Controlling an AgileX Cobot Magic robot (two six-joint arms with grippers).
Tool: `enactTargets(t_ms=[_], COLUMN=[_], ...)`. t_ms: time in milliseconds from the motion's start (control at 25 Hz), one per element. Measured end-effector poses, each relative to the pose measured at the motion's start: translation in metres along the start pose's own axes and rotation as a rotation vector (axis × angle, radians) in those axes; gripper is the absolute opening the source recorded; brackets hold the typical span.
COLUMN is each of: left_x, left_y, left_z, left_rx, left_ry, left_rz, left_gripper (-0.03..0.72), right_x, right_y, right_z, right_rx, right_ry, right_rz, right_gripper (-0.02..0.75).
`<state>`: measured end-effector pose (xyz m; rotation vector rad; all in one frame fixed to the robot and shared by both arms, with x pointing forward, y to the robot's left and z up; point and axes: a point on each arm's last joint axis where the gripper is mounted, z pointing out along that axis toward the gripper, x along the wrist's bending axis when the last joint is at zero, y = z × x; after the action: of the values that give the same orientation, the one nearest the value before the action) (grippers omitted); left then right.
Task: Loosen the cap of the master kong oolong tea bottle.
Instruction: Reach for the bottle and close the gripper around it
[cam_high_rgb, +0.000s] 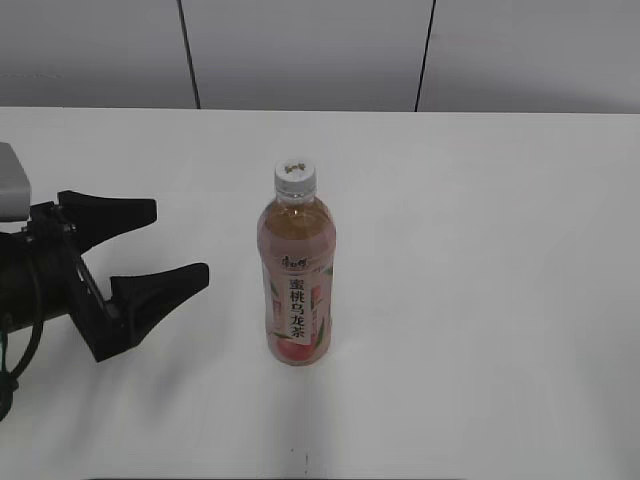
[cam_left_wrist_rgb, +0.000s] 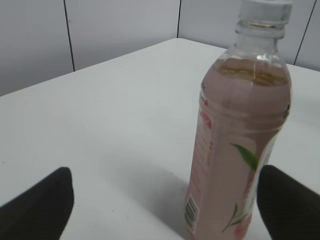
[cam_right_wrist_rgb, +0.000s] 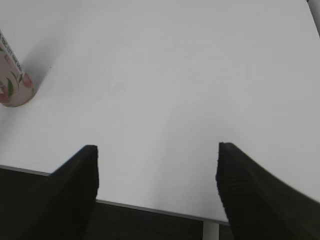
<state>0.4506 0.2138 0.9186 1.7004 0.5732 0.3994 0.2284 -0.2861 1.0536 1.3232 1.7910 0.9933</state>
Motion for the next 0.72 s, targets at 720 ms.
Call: enactTargets(t_ms=[720], left_x=[-0.026], left_y=[0.027], left_z=[0.044], left_rx=[-0.080], left_ry=[-0.193], left_rz=[0.084], left_gripper=[0.643], right_x=[0.000], right_y=[0.000], right_z=[0.000], right_rx=[0.000], right_ry=[0.000], right_rz=[0.000], right_gripper=[0.554])
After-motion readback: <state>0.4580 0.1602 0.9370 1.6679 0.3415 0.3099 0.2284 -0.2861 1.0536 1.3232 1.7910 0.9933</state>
